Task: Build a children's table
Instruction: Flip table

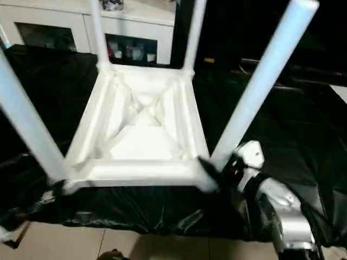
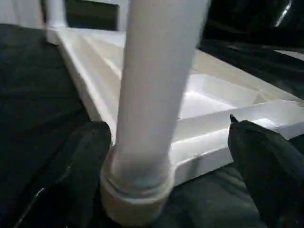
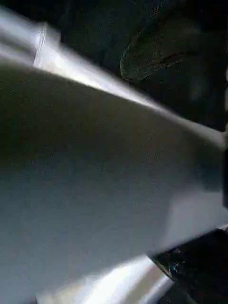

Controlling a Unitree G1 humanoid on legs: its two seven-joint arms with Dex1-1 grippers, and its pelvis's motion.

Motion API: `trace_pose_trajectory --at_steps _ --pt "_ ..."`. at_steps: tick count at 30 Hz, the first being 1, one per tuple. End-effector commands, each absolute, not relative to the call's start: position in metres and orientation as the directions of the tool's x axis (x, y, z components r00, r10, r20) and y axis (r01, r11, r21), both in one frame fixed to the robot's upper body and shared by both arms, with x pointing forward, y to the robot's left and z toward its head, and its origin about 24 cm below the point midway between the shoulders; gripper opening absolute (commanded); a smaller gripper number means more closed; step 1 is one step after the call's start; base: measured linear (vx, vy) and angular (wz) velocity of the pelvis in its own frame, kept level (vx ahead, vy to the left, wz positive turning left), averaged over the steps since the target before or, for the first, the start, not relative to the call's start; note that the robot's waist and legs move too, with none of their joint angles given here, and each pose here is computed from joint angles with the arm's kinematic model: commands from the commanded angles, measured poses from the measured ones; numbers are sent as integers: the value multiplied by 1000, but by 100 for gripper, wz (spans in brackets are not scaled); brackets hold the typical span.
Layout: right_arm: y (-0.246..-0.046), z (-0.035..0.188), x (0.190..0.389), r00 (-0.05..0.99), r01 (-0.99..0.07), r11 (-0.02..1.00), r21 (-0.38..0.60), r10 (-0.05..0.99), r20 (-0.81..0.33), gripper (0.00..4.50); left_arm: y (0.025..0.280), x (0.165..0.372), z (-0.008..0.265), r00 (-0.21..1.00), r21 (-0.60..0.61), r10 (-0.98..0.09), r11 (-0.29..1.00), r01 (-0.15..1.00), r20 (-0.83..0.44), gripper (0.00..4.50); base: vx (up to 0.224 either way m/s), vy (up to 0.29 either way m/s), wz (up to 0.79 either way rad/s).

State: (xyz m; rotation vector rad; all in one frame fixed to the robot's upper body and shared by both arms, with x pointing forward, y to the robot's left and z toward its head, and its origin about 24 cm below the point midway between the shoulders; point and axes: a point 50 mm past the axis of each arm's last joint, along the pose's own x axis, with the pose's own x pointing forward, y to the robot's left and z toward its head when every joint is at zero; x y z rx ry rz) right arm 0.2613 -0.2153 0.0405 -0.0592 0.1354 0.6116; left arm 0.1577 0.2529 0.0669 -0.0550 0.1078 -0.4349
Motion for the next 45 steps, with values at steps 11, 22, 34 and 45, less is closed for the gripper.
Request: trace_pose_trajectory --at_steps 11,22,34,45 --pt "-221 40 255 826 -551 833 -46 536 -177 450 225 184 57 926 -71 -372 927 368 -60 444 0 0 0" --pt "-227 55 205 640 -743 667 51 731 -236 450 208 208 43 970 -17 -210 978 210 -121 405 0 0 0" --pt "-196 63 204 523 -826 551 118 827 -206 450 207 236 46 992 18 -42 999 45 -119 309 0 0 0" --pt "-161 59 227 560 -809 577 114 815 -146 450 182 258 60 996 -218 -50 975 32 -80 235 0 0 0"
